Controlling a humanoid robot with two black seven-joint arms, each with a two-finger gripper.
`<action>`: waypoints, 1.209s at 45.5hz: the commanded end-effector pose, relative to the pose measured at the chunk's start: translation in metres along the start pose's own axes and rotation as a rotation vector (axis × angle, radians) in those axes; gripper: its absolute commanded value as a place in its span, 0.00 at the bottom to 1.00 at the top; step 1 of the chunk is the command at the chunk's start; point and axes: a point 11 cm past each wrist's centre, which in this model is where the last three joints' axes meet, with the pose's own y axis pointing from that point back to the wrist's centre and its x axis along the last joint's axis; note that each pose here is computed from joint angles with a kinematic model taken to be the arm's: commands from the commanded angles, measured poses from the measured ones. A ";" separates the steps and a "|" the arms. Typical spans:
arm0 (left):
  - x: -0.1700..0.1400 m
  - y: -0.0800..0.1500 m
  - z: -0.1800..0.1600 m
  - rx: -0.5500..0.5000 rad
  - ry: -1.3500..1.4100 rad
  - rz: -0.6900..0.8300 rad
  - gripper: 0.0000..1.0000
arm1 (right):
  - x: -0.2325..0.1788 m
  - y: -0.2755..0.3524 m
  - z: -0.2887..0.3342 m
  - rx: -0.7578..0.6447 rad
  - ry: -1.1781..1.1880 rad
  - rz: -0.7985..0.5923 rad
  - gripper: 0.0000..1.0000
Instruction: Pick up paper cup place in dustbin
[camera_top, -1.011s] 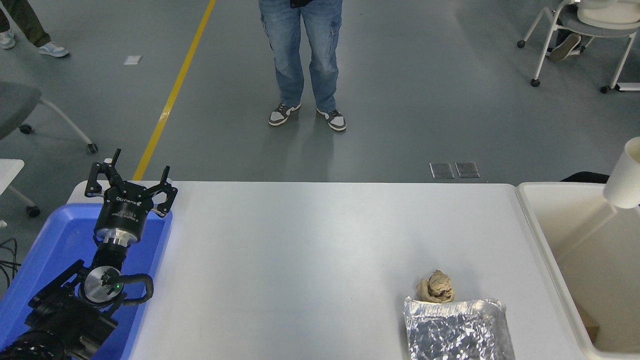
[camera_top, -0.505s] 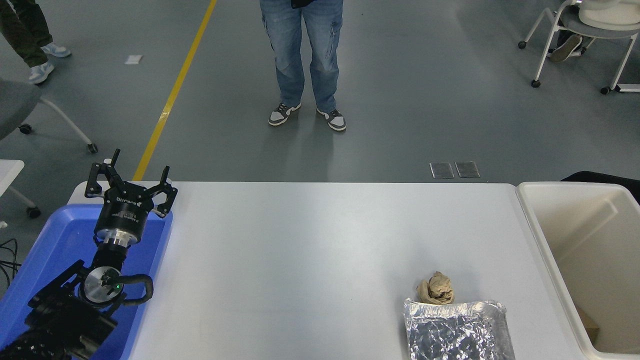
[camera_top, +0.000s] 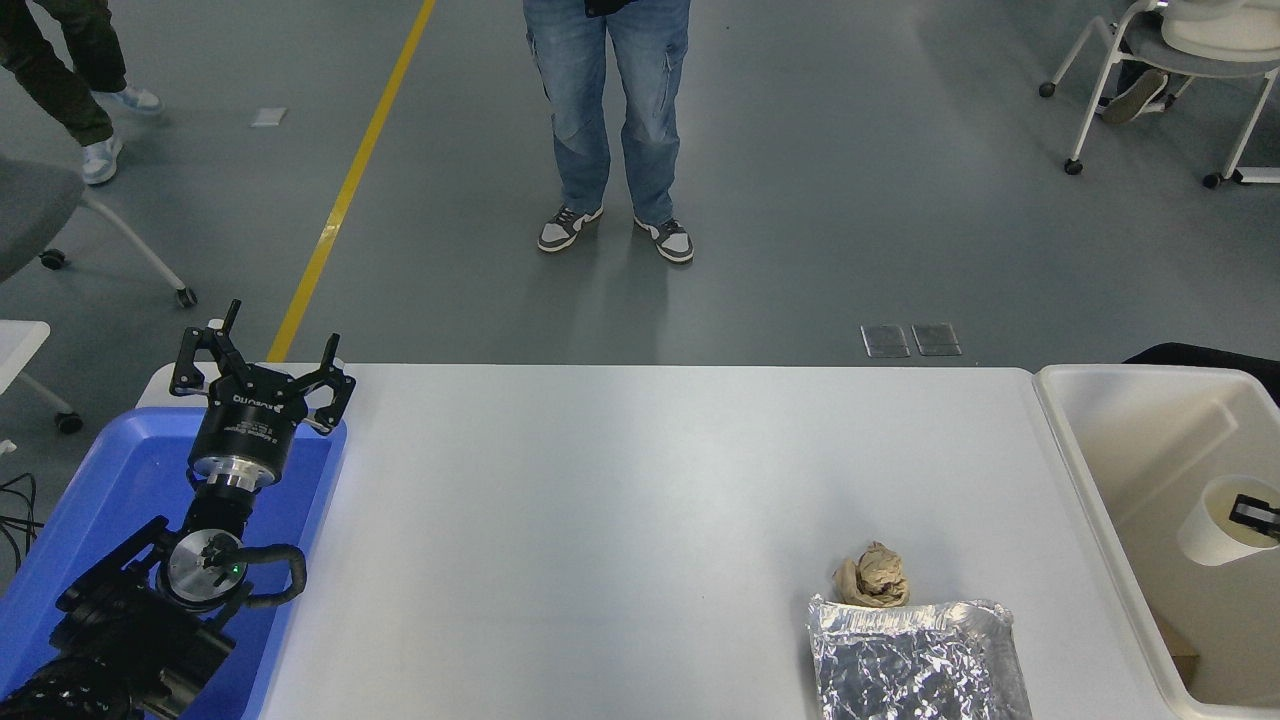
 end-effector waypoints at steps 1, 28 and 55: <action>0.000 0.000 0.000 0.001 0.000 0.000 1.00 | -0.013 -0.005 -0.011 0.023 -0.054 0.021 1.00; -0.002 -0.001 -0.001 0.006 0.001 -0.011 1.00 | 0.137 0.120 -0.107 0.303 0.253 0.018 1.00; -0.001 -0.001 0.000 0.003 0.001 -0.006 1.00 | 0.113 0.317 -0.322 0.610 0.518 -0.418 1.00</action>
